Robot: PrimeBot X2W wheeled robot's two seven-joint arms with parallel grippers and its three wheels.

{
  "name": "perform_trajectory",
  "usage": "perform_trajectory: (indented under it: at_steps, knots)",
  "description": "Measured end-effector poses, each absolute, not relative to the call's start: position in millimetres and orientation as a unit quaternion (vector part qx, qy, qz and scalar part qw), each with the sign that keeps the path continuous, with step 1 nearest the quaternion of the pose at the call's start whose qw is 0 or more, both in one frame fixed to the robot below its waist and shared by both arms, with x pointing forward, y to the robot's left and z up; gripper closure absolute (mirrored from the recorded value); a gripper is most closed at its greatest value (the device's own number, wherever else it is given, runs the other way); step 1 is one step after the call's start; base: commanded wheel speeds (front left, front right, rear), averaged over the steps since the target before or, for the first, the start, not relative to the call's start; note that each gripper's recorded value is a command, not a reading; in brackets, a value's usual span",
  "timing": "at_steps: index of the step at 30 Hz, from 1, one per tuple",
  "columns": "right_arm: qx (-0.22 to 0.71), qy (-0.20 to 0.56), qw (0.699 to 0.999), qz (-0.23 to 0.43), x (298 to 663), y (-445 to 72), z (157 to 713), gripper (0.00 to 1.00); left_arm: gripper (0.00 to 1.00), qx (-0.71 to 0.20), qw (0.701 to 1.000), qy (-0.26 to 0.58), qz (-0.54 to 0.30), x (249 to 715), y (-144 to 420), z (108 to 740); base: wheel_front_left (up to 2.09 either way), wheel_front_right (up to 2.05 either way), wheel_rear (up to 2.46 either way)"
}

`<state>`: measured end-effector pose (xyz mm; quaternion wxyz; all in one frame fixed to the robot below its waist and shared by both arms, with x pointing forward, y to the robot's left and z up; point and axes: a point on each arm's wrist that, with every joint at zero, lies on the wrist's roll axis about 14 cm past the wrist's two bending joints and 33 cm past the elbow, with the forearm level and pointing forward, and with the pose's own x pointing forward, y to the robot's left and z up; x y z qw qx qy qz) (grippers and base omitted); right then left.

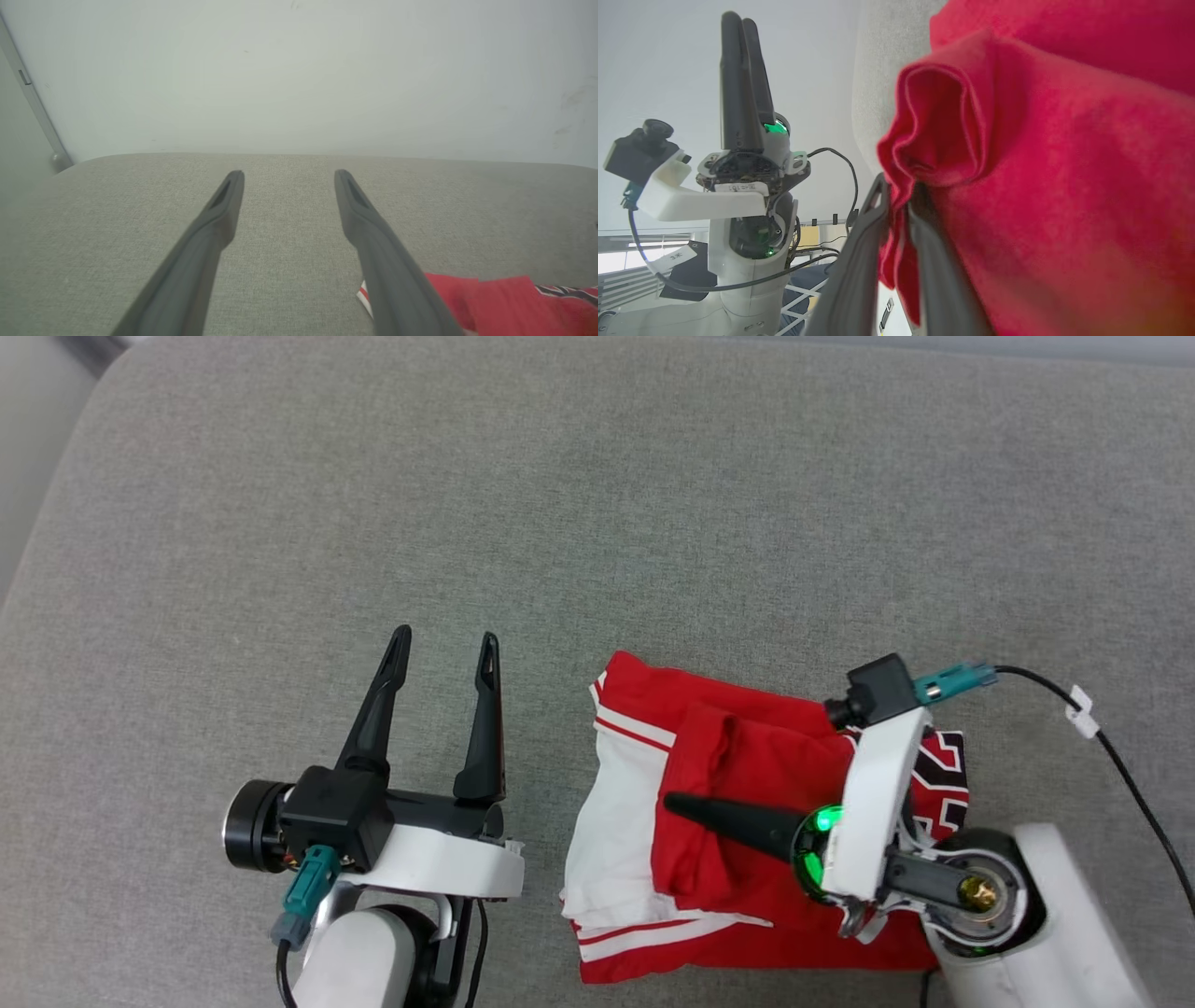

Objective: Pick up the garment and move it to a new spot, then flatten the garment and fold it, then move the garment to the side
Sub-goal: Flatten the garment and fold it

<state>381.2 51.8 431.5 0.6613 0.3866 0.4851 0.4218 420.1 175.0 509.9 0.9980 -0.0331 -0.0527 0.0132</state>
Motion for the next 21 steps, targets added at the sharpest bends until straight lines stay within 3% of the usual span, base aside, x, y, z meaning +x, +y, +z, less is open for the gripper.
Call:
perform_trajectory:
  at_steps: [1,9,15,21]
  knots:
    - [0.379,0.486,0.666,0.420,381,53,428,0.00,0.00,-0.033,0.998,-0.051,0.012,421,174,509,0.00,0.00,0.00]
    - [0.346,0.436,0.696,0.453,381,65,449,0.00,0.00,-0.026,0.998,-0.055,0.006,425,173,510,0.00,0.00,0.00]
    - [0.277,0.328,0.776,0.462,399,49,480,0.00,0.00,-0.023,0.998,-0.063,-0.006,427,167,514,0.00,0.00,0.00]
    - [0.175,0.230,0.879,0.379,432,-15,475,0.00,0.00,-0.024,0.997,-0.064,-0.018,430,160,514,0.00,0.00,0.00]
